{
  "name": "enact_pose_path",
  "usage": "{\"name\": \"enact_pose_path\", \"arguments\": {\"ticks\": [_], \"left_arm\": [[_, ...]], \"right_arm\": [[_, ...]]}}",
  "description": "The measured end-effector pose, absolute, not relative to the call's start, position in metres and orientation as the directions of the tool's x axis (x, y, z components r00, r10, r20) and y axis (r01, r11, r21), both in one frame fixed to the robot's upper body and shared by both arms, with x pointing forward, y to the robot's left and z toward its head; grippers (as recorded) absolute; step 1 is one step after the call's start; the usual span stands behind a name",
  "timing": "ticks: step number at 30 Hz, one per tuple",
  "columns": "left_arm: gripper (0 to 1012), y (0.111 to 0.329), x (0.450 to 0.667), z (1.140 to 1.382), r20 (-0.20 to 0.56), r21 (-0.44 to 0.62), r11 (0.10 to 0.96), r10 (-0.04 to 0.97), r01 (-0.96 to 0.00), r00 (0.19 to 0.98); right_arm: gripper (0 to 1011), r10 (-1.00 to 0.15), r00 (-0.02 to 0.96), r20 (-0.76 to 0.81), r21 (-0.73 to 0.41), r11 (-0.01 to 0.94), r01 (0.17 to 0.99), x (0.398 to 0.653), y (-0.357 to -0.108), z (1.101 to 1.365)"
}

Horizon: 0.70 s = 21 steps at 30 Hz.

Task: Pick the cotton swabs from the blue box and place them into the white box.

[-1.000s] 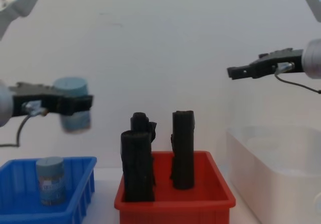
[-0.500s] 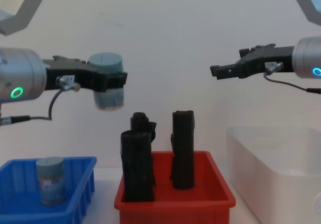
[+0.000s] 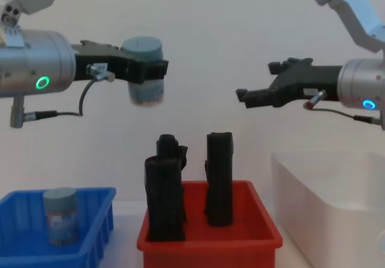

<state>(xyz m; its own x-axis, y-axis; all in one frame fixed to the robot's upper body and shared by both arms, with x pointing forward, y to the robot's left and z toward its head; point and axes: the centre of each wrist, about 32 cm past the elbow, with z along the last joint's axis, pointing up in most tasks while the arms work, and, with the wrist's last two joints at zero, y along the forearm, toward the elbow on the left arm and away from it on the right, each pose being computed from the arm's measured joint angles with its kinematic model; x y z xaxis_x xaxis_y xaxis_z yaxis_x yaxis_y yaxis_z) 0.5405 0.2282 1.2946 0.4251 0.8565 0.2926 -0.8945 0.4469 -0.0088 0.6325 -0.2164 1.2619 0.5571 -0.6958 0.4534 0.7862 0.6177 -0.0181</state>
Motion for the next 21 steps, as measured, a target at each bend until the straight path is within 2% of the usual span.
{"name": "enact_pose_path", "arguments": {"ticks": [21], "left_arm": [[676, 0.223, 0.554, 1.298, 0.285, -0.046, 0.462, 0.856, -0.886, 0.432]], "right_arm": [[1002, -0.609, 0.67, 0.425, -0.036, 0.728, 0.685, 0.638, -0.219, 1.256]]}}
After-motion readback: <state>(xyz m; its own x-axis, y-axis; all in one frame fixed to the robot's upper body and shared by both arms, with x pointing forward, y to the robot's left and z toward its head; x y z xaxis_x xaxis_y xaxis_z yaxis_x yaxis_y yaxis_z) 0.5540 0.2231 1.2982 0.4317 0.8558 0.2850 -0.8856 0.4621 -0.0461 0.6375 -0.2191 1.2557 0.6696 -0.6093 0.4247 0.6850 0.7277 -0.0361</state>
